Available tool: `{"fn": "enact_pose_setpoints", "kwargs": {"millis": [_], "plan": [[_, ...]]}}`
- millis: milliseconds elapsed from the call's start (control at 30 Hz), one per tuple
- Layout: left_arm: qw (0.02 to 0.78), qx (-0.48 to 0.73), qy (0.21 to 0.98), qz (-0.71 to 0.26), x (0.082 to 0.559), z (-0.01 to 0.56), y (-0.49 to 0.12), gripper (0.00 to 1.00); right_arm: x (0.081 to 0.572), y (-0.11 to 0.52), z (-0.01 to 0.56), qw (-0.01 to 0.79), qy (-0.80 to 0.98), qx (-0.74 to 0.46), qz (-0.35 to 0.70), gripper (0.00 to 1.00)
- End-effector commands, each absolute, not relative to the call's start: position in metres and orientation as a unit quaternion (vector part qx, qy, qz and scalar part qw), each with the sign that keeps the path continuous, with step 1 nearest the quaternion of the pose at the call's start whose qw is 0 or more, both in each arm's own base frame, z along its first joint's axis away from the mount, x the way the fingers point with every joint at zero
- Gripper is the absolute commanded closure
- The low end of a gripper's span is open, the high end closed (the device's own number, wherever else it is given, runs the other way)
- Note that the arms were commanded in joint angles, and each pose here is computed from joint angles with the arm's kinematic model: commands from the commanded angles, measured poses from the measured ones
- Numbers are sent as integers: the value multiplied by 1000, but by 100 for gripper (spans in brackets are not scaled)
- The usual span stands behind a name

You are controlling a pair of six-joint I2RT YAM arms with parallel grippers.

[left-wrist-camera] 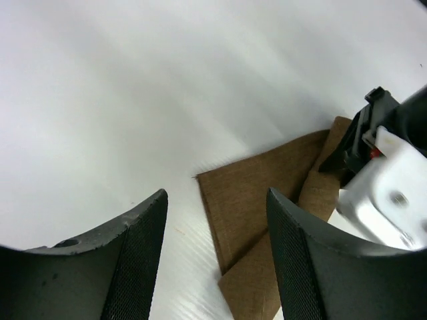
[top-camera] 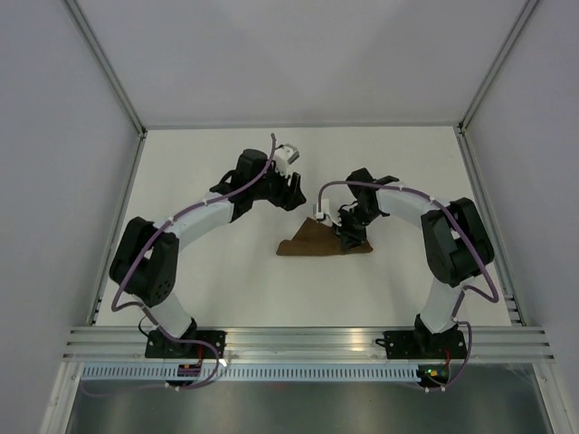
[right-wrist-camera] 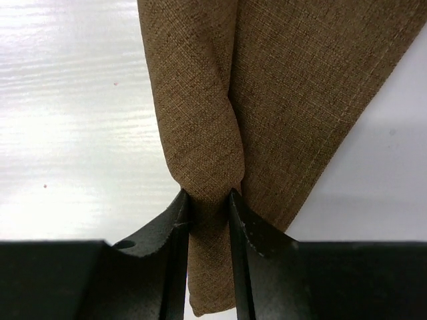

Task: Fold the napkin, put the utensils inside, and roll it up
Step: Roll the napkin with the utensil

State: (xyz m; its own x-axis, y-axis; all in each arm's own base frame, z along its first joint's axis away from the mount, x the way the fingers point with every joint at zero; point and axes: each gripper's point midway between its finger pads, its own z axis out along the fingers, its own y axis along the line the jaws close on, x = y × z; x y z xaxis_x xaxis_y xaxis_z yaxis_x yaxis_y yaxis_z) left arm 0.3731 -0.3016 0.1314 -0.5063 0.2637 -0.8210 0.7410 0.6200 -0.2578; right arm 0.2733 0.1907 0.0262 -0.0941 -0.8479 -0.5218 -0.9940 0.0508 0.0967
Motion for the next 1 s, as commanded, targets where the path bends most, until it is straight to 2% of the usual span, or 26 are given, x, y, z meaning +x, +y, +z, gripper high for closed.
{"fn": "enact_pose_setpoints", "kwargs": {"millis": [0,67,100,200,433,567,967], "plan": [[513,240,778,-274,396,191,-283,34,240,169,27,57,708,-635,304,84],[524,225,776,-267,388,188,-273,33,251,166,23,46,710,-629,313,84],[552,222,756,-272,386,208,-272,33,254,165,20,31,714,-623,318,84],[564,233,748,-261,370,201,-269,33,257,165,15,7,715,-616,331,84],[607,336,693,-198,321,185,-288,29,269,168,-1,-23,725,-598,341,84],[580,411,685,-157,293,151,-315,27,279,170,-7,-25,734,-589,338,84],[513,551,653,-87,268,87,-357,25,293,173,-18,-25,748,-578,326,84]]}}
